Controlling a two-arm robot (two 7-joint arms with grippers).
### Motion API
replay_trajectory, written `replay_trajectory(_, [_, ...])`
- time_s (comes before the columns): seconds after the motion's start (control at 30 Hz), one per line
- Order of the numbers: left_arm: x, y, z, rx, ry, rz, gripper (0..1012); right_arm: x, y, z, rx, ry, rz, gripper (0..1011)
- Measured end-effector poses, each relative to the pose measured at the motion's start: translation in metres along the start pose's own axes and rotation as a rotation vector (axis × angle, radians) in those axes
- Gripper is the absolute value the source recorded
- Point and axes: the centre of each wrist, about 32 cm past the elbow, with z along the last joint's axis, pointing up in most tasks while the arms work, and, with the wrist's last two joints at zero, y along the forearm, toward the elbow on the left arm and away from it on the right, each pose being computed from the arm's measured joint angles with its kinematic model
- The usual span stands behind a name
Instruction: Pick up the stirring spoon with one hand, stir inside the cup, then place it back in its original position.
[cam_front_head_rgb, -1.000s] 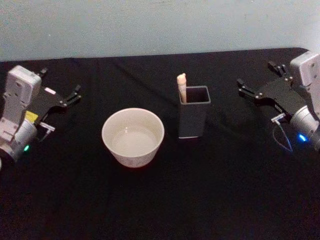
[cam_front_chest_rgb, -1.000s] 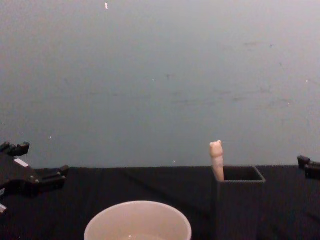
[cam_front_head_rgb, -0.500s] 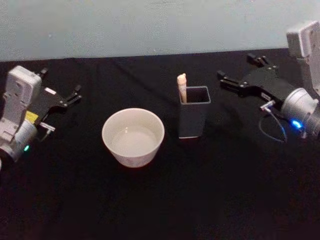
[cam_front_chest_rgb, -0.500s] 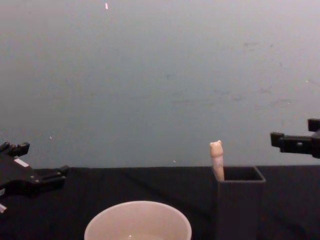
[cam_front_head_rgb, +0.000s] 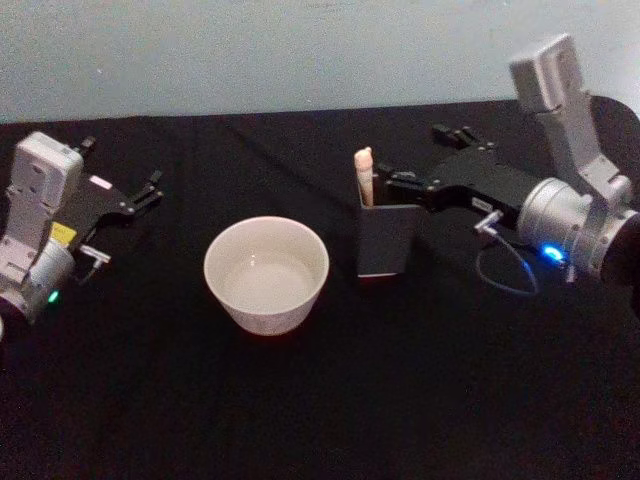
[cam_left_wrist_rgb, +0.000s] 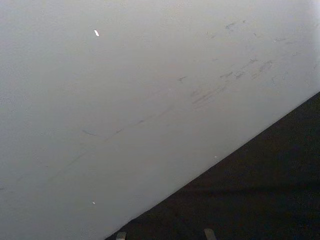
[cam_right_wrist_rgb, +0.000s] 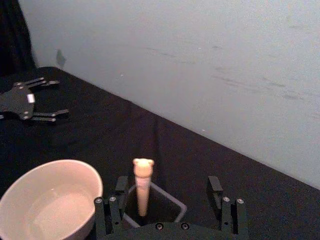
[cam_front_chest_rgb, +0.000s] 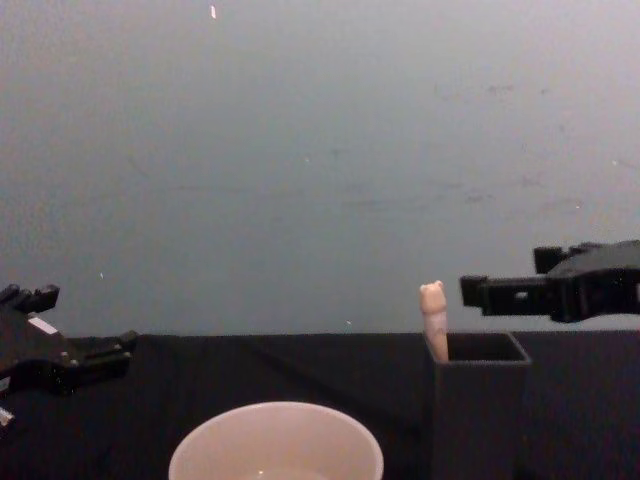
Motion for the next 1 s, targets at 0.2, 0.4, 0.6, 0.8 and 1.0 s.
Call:
replay_trajectory(0.2, [0.0,0.0,0.0,0.0,0.0,0.0,1001,-0.009,0.009,0.001,-0.017,-0.018,0.021,1000])
replay_trajectory(0.4, [0.0,0.0,0.0,0.0,0.0,0.0,1001,-0.016,0.02,0.001,-0.034,-0.031,0.016,1002])
replay_trajectory(0.6, [0.0,0.0,0.0,0.0,0.0,0.0,1001,-0.021,0.03,0.002,-0.058,-0.018,0.0,1002])
replay_trajectory(0.8, [0.0,0.0,0.0,0.0,0.0,0.0,1001,-0.024,0.038,0.003,-0.079,-0.012,-0.004,1002])
replay_trajectory(1.0, [0.0,0.0,0.0,0.0,0.0,0.0,1001,-0.025,0.044,0.002,-0.091,-0.004,-0.009,1000])
